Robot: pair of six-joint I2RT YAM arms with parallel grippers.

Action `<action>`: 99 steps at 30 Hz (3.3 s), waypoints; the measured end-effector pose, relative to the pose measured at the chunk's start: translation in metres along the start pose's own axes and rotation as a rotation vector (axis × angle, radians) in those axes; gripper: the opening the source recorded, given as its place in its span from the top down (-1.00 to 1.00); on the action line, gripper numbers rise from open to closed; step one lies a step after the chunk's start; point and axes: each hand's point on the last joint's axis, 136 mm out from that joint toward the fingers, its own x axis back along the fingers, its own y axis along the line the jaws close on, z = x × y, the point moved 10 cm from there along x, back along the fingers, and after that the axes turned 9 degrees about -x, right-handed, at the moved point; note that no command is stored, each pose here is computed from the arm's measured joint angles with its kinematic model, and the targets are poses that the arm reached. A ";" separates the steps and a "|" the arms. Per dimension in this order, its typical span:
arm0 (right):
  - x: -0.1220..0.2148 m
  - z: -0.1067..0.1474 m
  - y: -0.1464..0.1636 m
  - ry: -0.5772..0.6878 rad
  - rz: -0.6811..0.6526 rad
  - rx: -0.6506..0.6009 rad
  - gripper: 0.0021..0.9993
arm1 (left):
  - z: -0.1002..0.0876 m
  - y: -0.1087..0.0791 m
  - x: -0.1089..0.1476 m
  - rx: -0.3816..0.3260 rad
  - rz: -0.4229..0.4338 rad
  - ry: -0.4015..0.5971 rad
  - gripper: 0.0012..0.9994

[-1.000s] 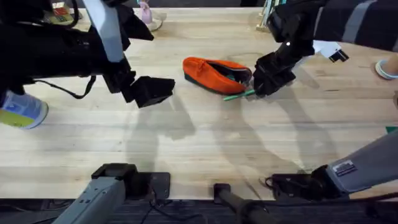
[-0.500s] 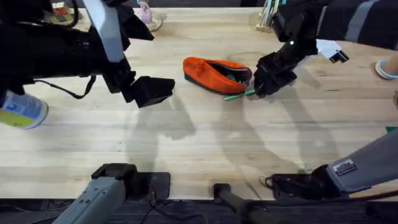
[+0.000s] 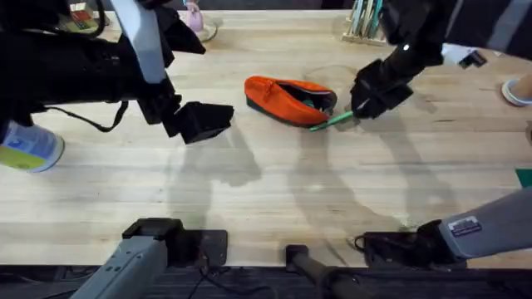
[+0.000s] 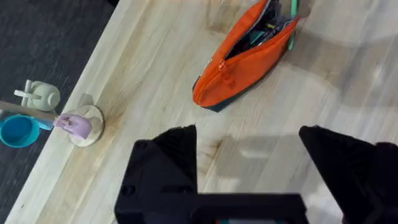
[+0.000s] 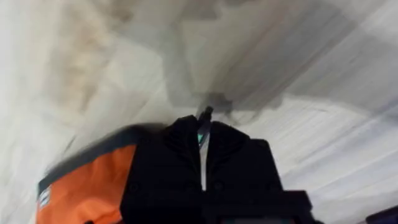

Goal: Unzip the bag, pick up the pens from the table one at a time and place them inside, then zip the bag closed.

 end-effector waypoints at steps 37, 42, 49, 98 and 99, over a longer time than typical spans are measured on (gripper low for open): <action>0.147 0.015 -0.023 -0.202 -0.453 0.260 0.94 | 0.000 0.000 0.000 0.000 0.000 0.000 -0.99; 0.150 0.020 -0.019 -0.138 -0.501 0.281 0.94 | 0.000 0.000 0.000 0.000 0.000 0.000 -0.99; 0.150 0.025 -0.018 -0.050 -0.532 0.216 0.94 | 0.000 0.000 0.000 0.000 0.000 0.000 -0.99; 0.119 0.058 -0.014 0.091 -0.325 -0.186 0.94 | 0.000 0.000 0.000 0.000 0.000 0.000 -0.99; 0.119 0.058 -0.014 0.089 -0.325 -0.187 0.94 | 0.000 0.000 0.000 0.000 0.000 0.000 -0.99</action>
